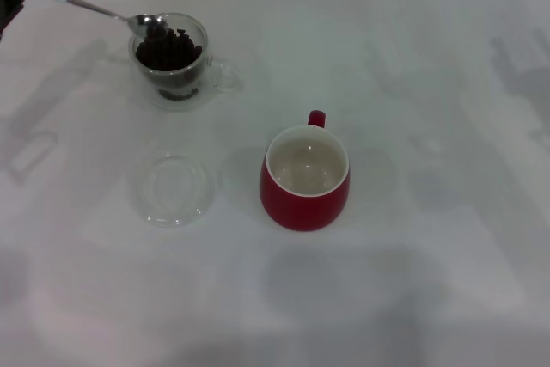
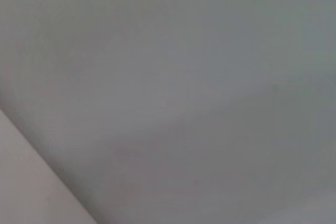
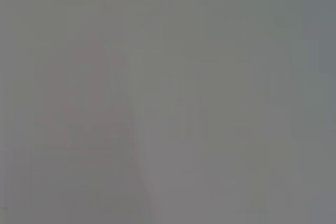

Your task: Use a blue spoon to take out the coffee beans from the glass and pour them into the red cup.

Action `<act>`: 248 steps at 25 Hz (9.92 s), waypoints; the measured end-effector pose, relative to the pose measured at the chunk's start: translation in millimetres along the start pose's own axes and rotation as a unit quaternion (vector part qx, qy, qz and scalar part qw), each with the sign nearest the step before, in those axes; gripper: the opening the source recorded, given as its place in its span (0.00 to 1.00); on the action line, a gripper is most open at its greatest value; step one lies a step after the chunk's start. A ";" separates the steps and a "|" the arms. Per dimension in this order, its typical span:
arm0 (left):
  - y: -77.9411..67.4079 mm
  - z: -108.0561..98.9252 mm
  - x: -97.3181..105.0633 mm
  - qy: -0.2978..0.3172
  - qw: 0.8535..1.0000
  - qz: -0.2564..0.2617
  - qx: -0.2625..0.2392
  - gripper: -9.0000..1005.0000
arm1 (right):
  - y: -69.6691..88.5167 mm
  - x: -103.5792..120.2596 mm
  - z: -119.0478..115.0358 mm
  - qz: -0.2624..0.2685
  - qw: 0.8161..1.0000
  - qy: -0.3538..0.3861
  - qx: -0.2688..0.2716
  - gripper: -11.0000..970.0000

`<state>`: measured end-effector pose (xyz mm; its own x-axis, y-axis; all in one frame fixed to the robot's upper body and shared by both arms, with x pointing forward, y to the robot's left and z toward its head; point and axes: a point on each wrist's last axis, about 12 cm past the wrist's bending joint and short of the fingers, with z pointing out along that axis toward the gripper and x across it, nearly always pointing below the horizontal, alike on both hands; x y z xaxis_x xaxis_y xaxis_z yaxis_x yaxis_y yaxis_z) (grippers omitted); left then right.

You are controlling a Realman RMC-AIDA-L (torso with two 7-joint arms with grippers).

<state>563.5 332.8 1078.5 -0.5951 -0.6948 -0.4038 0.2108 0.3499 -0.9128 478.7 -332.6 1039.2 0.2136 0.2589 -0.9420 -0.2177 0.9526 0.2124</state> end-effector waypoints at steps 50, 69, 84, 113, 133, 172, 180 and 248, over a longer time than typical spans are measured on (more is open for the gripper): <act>-17.3 79.7 -24.2 0.110 0.972 0.172 -0.119 0.14 | -3.8 -0.6 0.2 -0.003 1.000 0.000 0.010 0.78; -18.0 83.3 -15.1 0.117 0.979 0.129 -0.109 0.14 | -8.0 0.4 0.4 -0.006 1.000 0.007 0.022 0.78; -9.2 53.1 -12.7 0.063 0.994 0.048 -0.070 0.13 | -10.7 -0.6 0.6 -0.012 1.000 0.006 0.028 0.78; -44.2 79.2 28.2 0.217 0.974 0.055 0.039 0.13 | -8.5 1.2 -1.8 -0.007 1.000 0.011 0.022 0.78; -72.4 121.5 46.1 0.338 0.918 0.201 0.058 0.13 | -7.0 1.8 -2.4 -0.005 1.000 0.011 0.021 0.78; 22.5 -88.2 57.4 0.058 0.998 0.008 0.001 0.14 | -9.4 1.8 -0.3 -0.011 1.000 0.016 0.023 0.78; 35.2 -77.9 57.7 0.072 0.995 0.018 -0.060 0.13 | -10.8 2.4 -2.3 -0.011 0.999 0.020 0.024 0.78; 57.9 -109.4 84.6 -0.202 0.788 0.516 -0.269 0.80 | -27.1 11.5 -12.7 -0.081 0.991 0.072 0.076 0.78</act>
<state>440.5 363.0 998.3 -0.0041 0.0283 -0.9996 -0.0023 0.9996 0.0283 475.0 -357.4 1019.3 0.0930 0.0855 -0.9920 -0.0426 0.9957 0.0818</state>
